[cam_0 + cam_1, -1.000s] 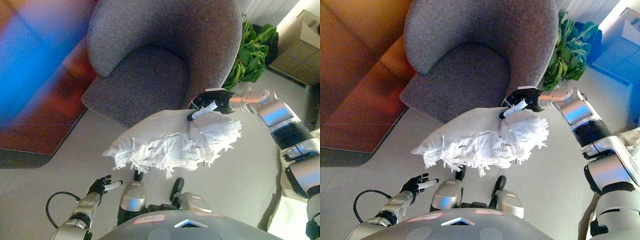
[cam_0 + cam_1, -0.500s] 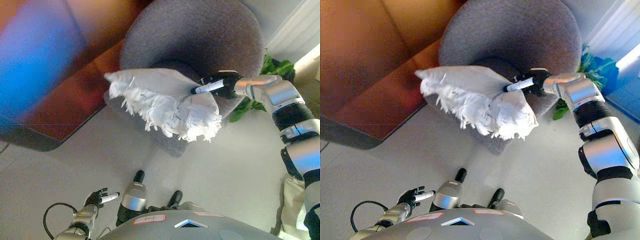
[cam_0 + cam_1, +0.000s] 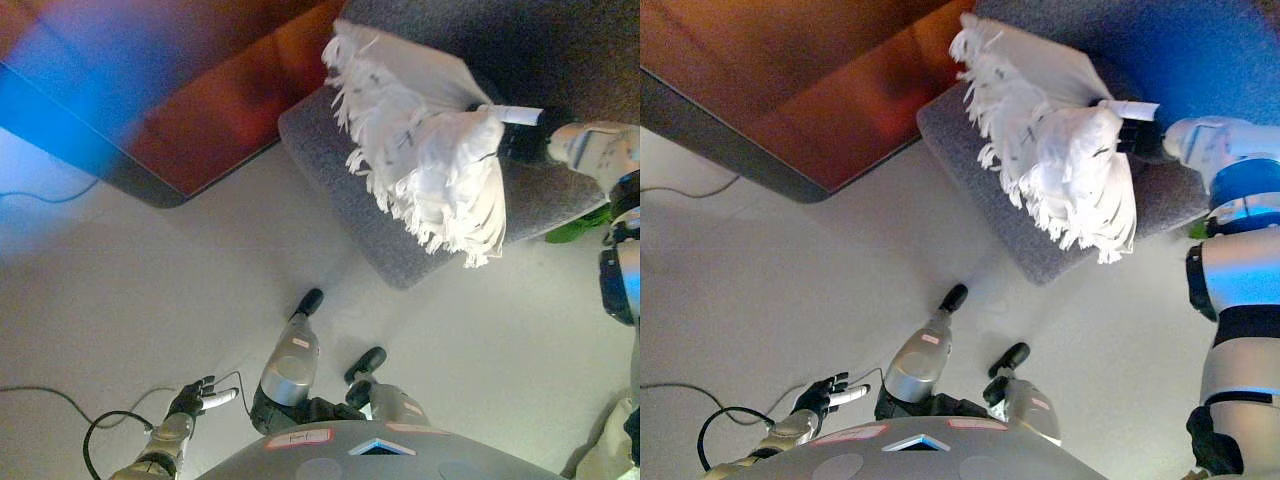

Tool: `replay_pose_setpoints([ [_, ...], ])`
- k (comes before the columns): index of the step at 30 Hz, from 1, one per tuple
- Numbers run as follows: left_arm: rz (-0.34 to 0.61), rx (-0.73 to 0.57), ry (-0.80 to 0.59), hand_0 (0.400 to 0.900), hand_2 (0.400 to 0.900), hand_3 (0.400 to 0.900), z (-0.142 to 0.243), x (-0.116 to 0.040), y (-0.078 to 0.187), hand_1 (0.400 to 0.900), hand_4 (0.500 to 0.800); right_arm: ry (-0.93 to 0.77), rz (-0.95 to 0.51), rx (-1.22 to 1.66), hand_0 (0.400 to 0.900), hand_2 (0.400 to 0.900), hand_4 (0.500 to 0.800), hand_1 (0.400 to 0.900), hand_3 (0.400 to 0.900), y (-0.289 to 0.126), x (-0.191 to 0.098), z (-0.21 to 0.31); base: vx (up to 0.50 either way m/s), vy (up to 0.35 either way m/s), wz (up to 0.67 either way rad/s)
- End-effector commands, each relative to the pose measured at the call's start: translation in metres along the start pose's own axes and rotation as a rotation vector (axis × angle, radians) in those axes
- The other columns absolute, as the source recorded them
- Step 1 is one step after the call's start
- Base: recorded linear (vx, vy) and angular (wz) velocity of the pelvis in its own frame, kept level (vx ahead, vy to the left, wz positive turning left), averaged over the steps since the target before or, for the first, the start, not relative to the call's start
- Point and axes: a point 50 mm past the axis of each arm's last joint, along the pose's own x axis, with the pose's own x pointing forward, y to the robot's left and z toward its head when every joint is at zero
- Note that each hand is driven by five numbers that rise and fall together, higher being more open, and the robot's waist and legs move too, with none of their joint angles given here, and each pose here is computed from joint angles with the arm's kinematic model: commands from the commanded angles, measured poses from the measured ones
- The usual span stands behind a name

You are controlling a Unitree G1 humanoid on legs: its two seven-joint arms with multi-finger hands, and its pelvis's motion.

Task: Pick up the pillow and put it on the sofa.

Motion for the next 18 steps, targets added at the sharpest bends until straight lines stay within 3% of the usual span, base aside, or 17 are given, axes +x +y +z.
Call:
replay_pose_setpoints([
  [1,0.052,0.049,-0.023,0.9,0.9,0.9,-0.005,-0.005,0.029,0.9,0.8,-0.421,-0.126,-0.039,0.4,0.4,0.5,0.4,0.4,-0.026,-0.064,0.109,-0.018,-0.166,-0.06],
  [7,0.038,0.004,-0.038,0.9,0.9,0.9,-0.007,-0.007,0.032,0.9,0.8,-0.405,-0.379,-0.042,0.4,0.4,0.5,0.4,0.4,-0.065,-0.089,0.111,-0.082,-0.049,-0.12],
  [17,0.024,-0.036,-0.091,0.9,0.9,0.9,-0.001,-0.009,0.046,0.9,0.8,-0.393,-0.572,-0.085,0.4,0.4,0.5,0.4,0.4,-0.103,-0.119,0.109,-0.024,-0.084,-0.11],
  [18,0.024,-0.035,-0.088,0.9,0.9,0.9,-0.001,-0.01,0.046,0.9,0.8,-0.382,-0.588,-0.077,0.424,0.424,0.514,0.424,0.424,-0.105,-0.12,0.107,-0.008,-0.041,-0.11],
])
